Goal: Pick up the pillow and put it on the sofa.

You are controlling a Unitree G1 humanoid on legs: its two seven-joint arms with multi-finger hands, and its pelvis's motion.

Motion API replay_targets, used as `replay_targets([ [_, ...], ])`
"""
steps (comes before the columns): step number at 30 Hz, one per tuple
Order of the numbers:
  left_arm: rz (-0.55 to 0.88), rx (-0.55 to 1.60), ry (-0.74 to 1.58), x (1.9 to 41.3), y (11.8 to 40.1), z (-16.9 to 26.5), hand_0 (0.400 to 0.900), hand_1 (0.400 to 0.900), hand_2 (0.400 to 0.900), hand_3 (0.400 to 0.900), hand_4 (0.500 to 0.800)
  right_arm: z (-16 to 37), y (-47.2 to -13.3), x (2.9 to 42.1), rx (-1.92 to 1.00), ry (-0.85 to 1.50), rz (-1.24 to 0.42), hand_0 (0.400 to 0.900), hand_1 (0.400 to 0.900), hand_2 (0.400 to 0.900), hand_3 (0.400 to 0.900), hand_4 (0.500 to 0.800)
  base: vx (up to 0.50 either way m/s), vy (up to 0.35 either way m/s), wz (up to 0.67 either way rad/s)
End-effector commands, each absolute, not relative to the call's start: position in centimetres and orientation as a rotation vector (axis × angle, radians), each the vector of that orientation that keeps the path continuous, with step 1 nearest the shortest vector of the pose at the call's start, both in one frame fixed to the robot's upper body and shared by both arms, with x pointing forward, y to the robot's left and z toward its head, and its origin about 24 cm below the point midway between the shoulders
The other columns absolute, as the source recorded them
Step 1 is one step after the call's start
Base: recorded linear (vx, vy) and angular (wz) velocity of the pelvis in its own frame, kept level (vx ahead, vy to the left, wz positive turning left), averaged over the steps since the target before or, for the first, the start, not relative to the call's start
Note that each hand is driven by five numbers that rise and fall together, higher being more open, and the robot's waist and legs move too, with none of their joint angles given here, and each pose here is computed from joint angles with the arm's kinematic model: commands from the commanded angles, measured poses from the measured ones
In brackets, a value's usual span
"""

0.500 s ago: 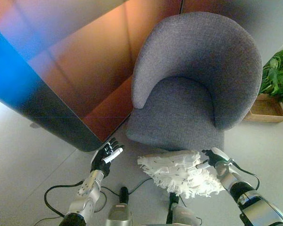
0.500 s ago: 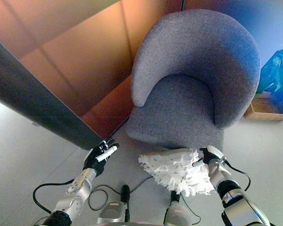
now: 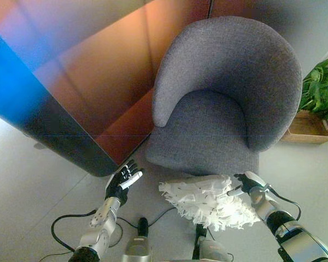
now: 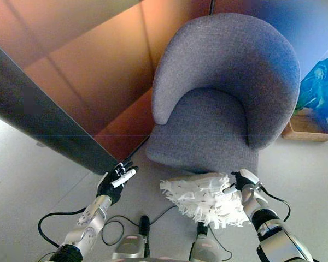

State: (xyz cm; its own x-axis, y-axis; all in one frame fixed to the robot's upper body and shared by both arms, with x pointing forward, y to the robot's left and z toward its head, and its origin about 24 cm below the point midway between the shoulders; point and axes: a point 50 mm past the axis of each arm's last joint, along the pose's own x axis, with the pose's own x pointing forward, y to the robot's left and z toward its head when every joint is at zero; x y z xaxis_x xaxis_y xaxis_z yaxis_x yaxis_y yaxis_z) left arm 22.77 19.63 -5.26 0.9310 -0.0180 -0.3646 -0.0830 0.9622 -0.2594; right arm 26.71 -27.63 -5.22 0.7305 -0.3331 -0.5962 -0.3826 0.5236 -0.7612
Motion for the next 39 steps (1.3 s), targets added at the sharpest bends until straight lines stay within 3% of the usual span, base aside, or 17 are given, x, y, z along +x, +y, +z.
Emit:
replay_targets([
  [1, -0.065, -0.268, 0.142, 26.1, 18.4, -0.7, 0.9, 0.9, 0.9, 0.9, 0.8, -0.2, -29.3, 30.7, -1.177, 0.64, -0.081, 0.9, 0.9, 0.9, 0.9, 0.8, -0.082, 0.003, 0.01],
  [24, -0.102, -0.301, -0.028, 29.1, 17.1, 3.5, 0.9, 0.9, 0.9, 0.9, 0.8, 6.7, -29.9, 35.2, -1.19, 0.474, -0.2, 0.9, 0.9, 0.9, 0.9, 0.8, -0.08, 0.006, -0.01],
  [39, -0.114, -0.303, -0.073, 29.8, 16.6, 4.5, 0.9, 0.9, 0.9, 0.9, 0.8, 6.3, -29.9, 35.3, -1.189, 0.554, -0.144, 0.9, 0.9, 0.9, 0.9, 0.8, -0.015, 0.002, 0.0],
])
